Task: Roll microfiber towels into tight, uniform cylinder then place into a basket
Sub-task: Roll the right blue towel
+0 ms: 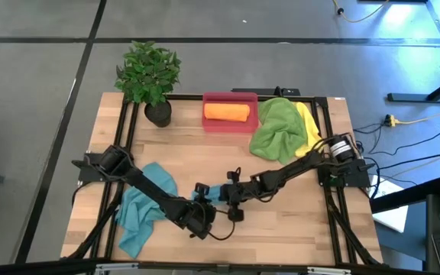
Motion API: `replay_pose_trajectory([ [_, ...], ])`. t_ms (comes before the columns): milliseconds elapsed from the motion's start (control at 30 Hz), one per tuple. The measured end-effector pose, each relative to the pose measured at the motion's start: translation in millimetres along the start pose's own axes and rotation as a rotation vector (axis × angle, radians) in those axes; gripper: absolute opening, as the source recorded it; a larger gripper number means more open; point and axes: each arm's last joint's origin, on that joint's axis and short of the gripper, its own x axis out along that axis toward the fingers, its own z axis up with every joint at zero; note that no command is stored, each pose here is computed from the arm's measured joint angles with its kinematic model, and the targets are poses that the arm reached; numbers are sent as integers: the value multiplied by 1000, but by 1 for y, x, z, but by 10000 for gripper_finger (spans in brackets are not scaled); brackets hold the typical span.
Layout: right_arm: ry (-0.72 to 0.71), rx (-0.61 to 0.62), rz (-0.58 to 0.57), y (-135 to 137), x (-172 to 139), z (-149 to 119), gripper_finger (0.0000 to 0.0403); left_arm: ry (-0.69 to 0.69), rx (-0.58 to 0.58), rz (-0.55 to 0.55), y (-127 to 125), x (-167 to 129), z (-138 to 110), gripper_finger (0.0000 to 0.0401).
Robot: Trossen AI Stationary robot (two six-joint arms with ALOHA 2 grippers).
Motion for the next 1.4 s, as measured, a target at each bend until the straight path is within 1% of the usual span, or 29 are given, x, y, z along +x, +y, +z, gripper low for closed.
replay_pose_trajectory([
  [67,7,-19,-20,5,-14,4,36,-2,3,-5,-1,-2,0,3],
  [133,9,-57,-72,12,-26,7,44,-3,5,-12,-2,-4,-1,2],
  [233,20,-146,-127,25,-37,4,49,-4,-10,-43,-1,-6,0,1],
  [333,18,-292,-105,45,-41,-2,54,-6,-25,-78,2,-7,2,1],
  [433,21,-415,-80,61,-44,-8,71,-11,-26,-90,3,-9,3,1],
  [533,11,-457,-93,69,-46,-11,110,-16,-31,-108,4,-10,4,0],
  [667,1,-520,-155,72,-48,-12,181,-27,-36,-125,5,-11,6,0],
  [733,4,-546,-161,71,-46,-14,216,-33,-41,-133,5,-10,7,0],
  [833,42,-599,-191,68,-37,-21,249,-32,-40,-141,6,-11,7,0],
  [900,70,-657,-223,67,-30,-28,255,-33,-39,-141,6,-11,7,0],
  [967,89,-708,-282,65,-23,-33,252,-33,-39,-141,6,-11,7,0],
  [1133,111,-765,-425,61,-15,-39,231,-34,-39,-140,5,-11,7,0],
  [1267,108,-775,-492,60,-15,-38,220,-35,-39,-139,5,-11,7,0],
  [1400,114,-793,-504,58,-15,-38,218,-35,-39,-140,5,-11,7,0],
])
